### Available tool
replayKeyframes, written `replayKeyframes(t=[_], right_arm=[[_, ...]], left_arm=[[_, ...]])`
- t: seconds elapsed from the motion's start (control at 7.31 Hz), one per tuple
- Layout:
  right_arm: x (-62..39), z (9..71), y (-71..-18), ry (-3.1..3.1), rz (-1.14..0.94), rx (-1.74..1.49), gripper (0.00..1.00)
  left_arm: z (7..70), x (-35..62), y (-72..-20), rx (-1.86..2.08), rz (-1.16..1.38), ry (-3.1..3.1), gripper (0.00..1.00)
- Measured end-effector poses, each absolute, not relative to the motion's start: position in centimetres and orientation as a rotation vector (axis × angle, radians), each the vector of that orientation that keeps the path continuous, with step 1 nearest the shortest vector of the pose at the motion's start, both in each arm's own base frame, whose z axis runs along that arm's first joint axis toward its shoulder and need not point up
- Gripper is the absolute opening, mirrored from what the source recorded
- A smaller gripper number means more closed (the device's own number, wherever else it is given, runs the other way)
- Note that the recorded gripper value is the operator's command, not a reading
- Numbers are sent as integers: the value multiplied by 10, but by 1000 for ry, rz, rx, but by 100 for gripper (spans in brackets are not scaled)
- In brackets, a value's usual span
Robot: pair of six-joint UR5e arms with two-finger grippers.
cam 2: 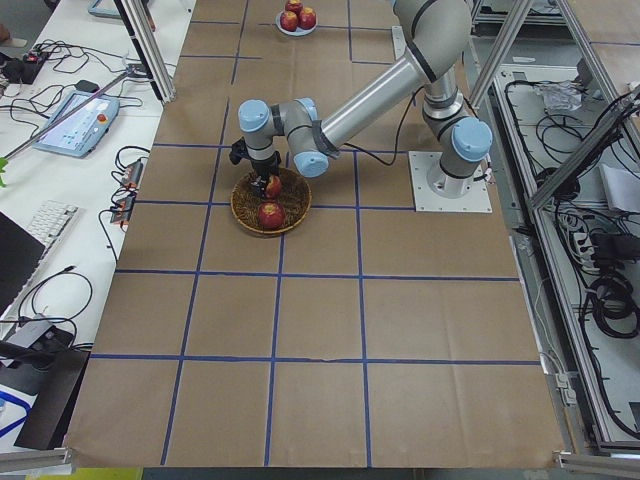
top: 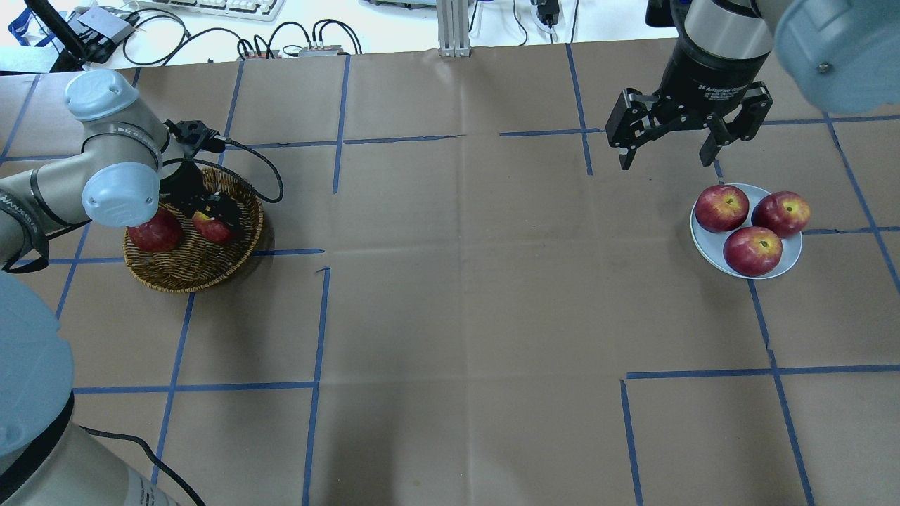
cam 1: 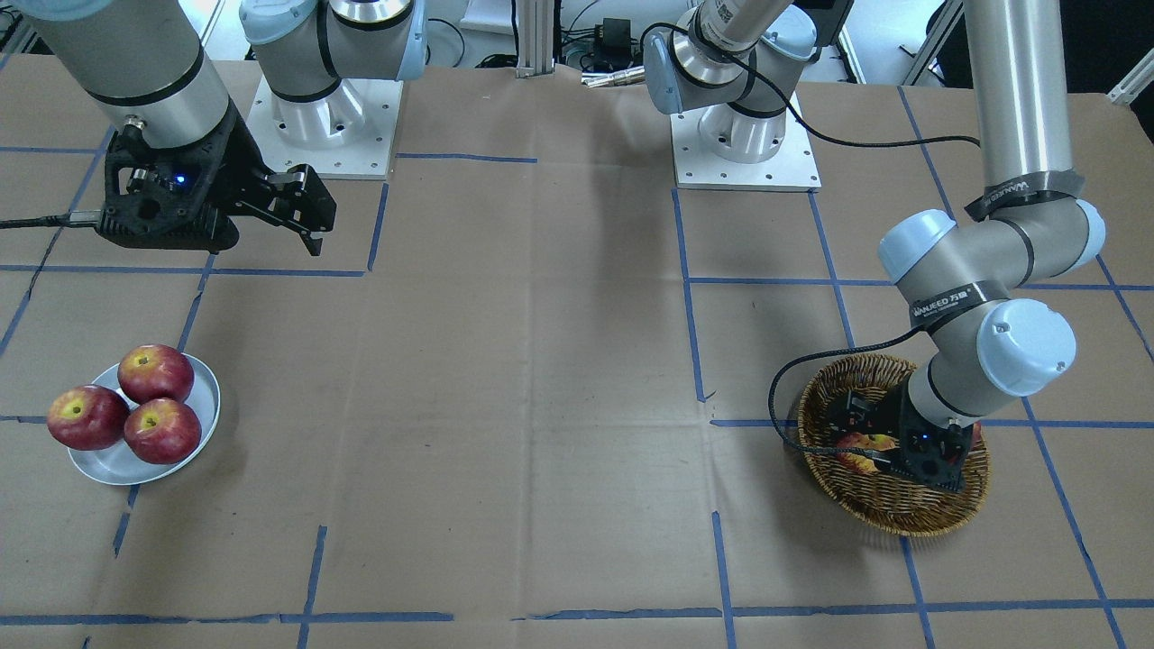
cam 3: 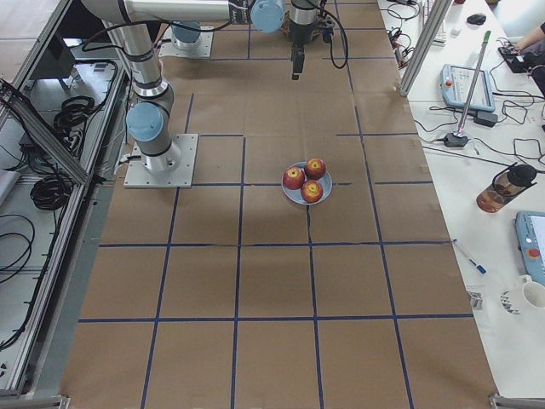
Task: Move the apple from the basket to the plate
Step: 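Close the left gripper on the yellow-red apple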
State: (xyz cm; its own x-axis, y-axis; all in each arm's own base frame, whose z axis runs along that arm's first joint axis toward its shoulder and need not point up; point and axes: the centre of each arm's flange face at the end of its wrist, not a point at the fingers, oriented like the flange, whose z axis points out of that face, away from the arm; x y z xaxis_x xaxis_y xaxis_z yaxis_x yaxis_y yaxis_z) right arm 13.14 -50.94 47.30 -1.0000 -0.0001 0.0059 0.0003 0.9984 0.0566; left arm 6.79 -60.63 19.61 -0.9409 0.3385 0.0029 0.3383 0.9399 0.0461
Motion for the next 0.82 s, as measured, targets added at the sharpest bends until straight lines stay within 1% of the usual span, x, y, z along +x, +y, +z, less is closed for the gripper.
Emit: replayKeyframes(t=[0.14, 0.27, 0.55, 0.82], right_arm=[[131, 473, -509, -3134, -89, 0, 100], [131, 473, -509, -3134, -90, 0, 100], [131, 473, -509, -3134, -90, 0, 100], [131, 473, -509, -3134, -90, 0, 100]], left_arm=[[193, 69, -606, 536, 78, 3091, 69], [192, 70, -607, 536, 78, 3092, 64], [196, 69, -608, 534, 66, 3088, 63], [218, 53, -609, 481, 38, 3084, 64]])
